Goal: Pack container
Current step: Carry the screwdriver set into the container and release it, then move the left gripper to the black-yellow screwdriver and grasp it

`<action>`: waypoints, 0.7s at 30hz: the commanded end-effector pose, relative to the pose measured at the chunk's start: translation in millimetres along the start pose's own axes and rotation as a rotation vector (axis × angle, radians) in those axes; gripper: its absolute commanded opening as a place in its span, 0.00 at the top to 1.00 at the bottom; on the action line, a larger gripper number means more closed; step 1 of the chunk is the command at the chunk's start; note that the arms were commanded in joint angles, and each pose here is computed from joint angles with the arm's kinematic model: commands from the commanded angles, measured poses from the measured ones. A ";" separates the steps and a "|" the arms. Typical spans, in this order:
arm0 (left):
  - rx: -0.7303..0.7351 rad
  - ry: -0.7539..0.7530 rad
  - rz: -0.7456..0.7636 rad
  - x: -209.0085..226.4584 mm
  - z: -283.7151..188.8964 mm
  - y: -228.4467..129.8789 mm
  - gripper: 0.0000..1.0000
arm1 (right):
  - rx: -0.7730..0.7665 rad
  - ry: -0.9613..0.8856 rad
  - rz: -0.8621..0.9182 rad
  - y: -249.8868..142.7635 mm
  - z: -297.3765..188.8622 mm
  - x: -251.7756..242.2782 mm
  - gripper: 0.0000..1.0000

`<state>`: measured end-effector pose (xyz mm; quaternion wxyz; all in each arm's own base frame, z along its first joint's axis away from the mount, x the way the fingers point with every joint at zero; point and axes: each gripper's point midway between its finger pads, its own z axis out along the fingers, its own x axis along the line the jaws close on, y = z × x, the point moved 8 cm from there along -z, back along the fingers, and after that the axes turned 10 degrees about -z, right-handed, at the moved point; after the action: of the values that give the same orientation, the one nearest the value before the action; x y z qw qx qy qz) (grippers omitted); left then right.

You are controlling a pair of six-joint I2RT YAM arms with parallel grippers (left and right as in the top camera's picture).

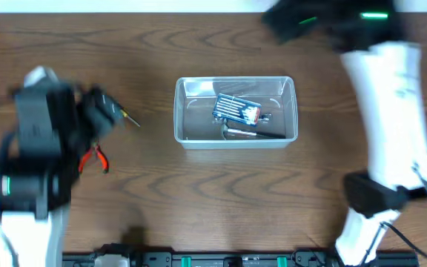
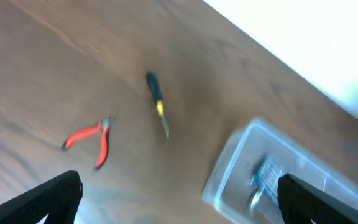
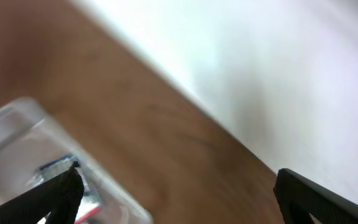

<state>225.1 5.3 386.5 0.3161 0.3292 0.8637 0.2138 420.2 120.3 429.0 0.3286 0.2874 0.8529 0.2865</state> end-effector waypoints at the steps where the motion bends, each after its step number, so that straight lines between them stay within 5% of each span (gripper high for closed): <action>1: 0.046 0.185 -0.071 -23.4 65.7 23.5 0.02 | 0.105 -0.111 0.427 -55.8 -14.3 -56.4 0.01; 10: 0.445 0.274 -0.221 -9.8 226.2 17.8 0.02 | 0.342 -0.072 0.685 -159.2 -22.6 -97.1 0.01; 21: 0.560 0.397 -0.260 25.5 316.3 -9.2 0.02 | 0.427 -0.019 0.667 -184.8 -7.3 -92.8 0.01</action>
<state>416.6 72.0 158.7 0.0662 0.2427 0.9678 -0.0004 419.0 -70.8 345.4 0.1631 0.6214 0.7431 0.1874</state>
